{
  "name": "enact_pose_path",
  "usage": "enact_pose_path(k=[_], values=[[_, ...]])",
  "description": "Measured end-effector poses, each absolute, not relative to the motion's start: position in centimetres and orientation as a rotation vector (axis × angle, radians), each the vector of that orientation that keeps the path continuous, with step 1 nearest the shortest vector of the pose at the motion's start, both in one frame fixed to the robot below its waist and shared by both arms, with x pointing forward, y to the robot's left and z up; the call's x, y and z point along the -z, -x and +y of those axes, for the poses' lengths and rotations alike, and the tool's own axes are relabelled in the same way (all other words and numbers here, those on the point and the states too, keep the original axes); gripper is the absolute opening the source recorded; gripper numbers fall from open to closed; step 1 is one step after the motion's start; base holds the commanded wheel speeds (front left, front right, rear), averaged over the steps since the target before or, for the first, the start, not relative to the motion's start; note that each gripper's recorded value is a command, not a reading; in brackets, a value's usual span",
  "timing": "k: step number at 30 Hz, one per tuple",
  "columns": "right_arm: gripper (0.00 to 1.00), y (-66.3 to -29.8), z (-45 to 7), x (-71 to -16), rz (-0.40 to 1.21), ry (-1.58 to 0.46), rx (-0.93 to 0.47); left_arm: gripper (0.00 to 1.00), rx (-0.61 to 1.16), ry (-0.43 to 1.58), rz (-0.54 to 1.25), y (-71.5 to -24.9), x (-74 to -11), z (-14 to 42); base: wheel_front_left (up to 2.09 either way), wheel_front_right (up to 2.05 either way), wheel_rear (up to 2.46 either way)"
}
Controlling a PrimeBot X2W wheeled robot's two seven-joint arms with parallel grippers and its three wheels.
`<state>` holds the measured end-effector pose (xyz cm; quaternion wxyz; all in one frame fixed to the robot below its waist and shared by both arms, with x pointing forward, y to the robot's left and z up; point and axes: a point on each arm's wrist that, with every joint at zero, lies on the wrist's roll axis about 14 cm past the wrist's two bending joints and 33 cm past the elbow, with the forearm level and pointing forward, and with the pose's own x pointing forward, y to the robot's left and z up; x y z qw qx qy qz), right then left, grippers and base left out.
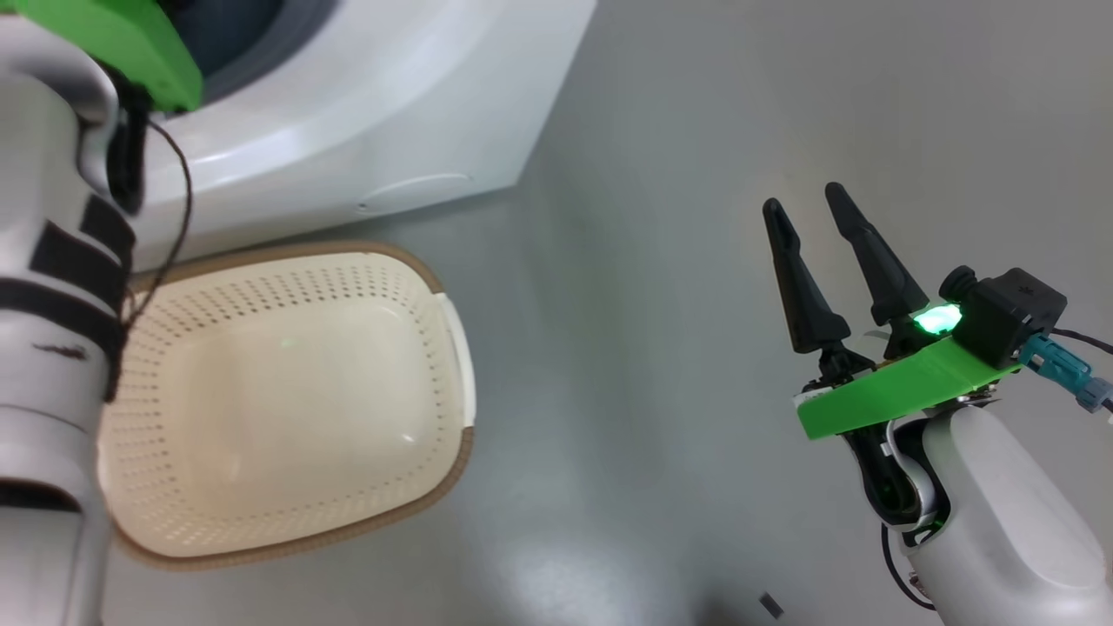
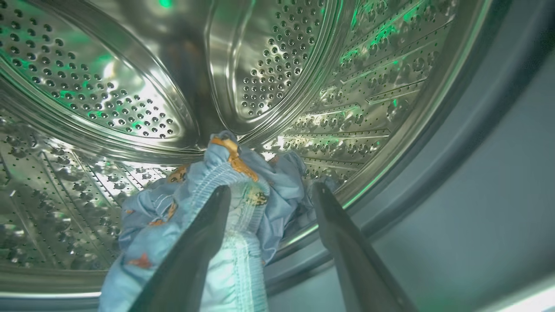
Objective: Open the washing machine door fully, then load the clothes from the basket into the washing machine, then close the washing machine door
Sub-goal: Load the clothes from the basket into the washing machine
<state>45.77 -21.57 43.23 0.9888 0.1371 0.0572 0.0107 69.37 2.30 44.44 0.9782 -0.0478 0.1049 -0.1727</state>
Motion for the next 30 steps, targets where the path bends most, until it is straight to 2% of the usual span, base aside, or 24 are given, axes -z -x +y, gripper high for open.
enact_pose_path(k=[12,30], values=[[1.0,-45.8,-19.9,-44.9,0.083,-0.277,-0.088,1.0,0.357,0.124,0.219,-64.9,-45.3,3.5,0.0,0.0,0.0],[1.0,-44.1,-17.6,-48.4,0.016,-0.295,-0.168,1.0,0.303,0.131,0.113,-57.1,-48.5,8.4,0.0,0.0,0.0]])
